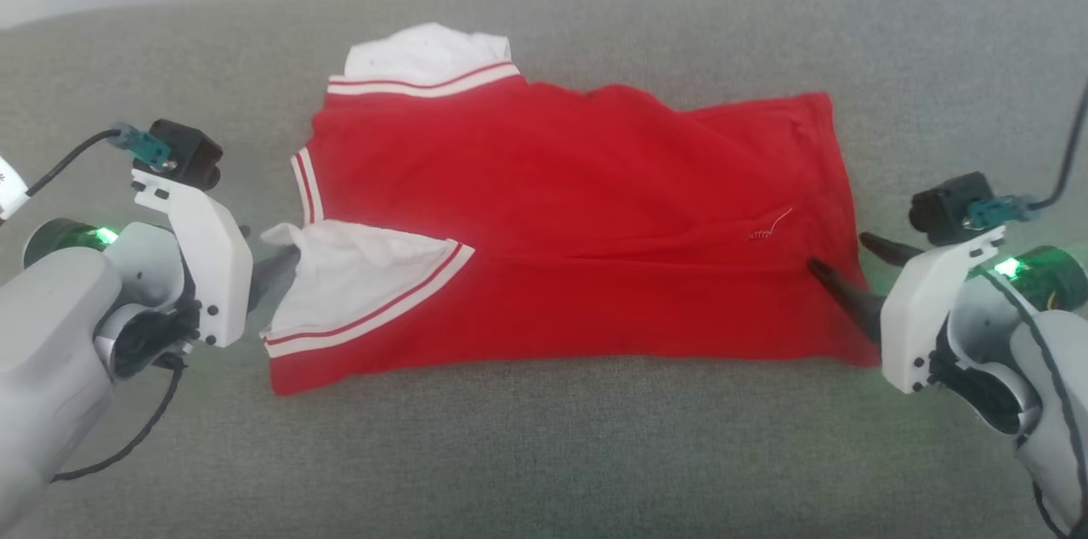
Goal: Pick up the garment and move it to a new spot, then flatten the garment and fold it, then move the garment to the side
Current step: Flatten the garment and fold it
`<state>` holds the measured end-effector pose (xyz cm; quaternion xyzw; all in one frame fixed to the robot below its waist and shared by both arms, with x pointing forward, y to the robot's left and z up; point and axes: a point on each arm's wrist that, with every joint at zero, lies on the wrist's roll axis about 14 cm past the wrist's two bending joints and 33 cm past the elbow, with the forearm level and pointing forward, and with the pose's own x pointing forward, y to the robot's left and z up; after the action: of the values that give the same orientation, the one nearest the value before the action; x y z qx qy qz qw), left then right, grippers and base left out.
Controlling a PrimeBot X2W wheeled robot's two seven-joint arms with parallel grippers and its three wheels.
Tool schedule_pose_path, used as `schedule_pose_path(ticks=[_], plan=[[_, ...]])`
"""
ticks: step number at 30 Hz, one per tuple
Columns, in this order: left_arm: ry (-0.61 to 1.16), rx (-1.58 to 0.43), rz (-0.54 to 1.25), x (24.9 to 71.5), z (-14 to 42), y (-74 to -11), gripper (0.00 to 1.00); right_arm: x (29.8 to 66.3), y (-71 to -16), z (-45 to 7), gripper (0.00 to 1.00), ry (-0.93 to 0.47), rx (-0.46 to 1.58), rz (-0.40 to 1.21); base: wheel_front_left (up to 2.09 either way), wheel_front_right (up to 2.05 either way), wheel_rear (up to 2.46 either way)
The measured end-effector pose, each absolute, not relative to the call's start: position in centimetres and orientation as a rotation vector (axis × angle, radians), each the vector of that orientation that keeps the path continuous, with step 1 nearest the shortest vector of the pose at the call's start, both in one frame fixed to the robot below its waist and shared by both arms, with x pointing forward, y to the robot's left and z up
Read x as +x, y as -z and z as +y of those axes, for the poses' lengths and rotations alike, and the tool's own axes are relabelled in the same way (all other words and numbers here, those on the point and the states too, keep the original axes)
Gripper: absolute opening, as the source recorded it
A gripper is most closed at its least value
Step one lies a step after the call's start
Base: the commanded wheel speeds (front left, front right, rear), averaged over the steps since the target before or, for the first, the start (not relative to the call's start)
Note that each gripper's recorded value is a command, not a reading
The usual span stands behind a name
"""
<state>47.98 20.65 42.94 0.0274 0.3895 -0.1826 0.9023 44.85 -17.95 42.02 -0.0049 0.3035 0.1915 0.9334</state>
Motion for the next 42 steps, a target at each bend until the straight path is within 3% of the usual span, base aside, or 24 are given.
schedule_pose_path(ticks=[11, 22, 42], plan=[[0.350, 0.047, 0.750, 44.7, 21.1, -46.4, 1.00, 45.2, -48.5, -19.6, 1.00, -0.333, -0.046, 0.344, 0.00, 0.00, 0.00], [0.359, -0.016, 0.855, 39.2, 18.4, -44.7, 1.00, 43.9, -51.4, -21.8, 1.00, -0.172, -0.031, 0.108, 0.00, 0.00, 0.00], [0.228, -0.063, 1.052, 41.1, 19.5, -37.9, 0.98, 40.3, -46.9, -21.9, 1.00, -0.059, 0.054, 0.232, 0.00, 0.00, 0.00]])
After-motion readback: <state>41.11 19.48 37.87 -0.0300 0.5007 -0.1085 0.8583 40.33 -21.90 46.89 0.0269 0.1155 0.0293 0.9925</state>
